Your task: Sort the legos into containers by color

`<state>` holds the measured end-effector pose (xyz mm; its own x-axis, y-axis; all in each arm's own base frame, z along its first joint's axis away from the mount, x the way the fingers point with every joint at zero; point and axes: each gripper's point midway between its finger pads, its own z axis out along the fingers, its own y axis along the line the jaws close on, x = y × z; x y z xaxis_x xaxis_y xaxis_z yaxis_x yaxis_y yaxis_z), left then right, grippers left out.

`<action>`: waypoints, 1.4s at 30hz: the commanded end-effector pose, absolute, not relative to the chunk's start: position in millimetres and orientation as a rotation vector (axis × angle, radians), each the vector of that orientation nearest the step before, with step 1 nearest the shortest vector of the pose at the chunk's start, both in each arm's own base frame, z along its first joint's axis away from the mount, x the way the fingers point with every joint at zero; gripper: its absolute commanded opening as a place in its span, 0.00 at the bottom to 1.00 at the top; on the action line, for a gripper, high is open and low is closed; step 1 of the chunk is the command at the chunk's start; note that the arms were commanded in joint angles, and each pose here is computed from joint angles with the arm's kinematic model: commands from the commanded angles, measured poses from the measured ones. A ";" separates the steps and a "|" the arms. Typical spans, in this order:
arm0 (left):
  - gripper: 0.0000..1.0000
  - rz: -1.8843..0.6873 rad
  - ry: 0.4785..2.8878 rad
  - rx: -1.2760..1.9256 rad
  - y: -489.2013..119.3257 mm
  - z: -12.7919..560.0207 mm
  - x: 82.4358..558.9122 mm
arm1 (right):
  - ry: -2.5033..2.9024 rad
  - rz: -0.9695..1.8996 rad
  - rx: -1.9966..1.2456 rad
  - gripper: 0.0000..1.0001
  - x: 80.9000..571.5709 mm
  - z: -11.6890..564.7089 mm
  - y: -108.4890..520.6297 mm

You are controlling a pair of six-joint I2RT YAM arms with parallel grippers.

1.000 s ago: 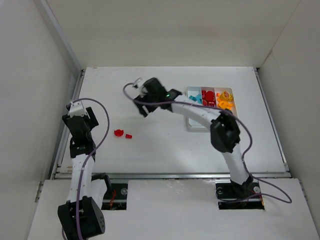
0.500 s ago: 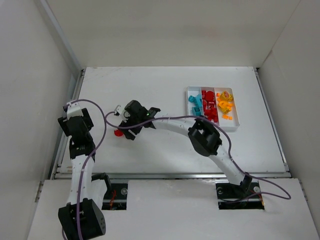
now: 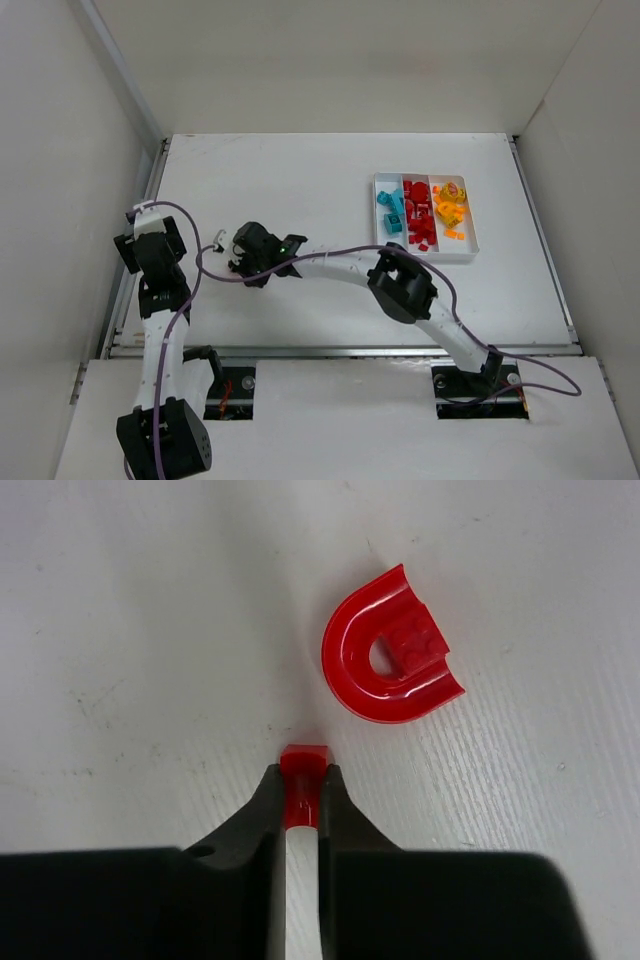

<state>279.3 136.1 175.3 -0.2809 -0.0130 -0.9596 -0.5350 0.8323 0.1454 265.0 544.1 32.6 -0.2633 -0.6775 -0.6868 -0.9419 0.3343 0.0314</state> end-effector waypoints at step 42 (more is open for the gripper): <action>0.91 -0.208 1.668 2.283 -40.4 69.3 276.6 | 2.403 0.098 0.334 0.40 460.6 109.1 69.8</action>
<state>307.5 -37.9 77.4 0.2004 0.9240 -0.3255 0.9614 -0.1215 0.2470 459.1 69.5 99.4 -0.7433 0.2494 -0.6208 0.2030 0.9682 0.1460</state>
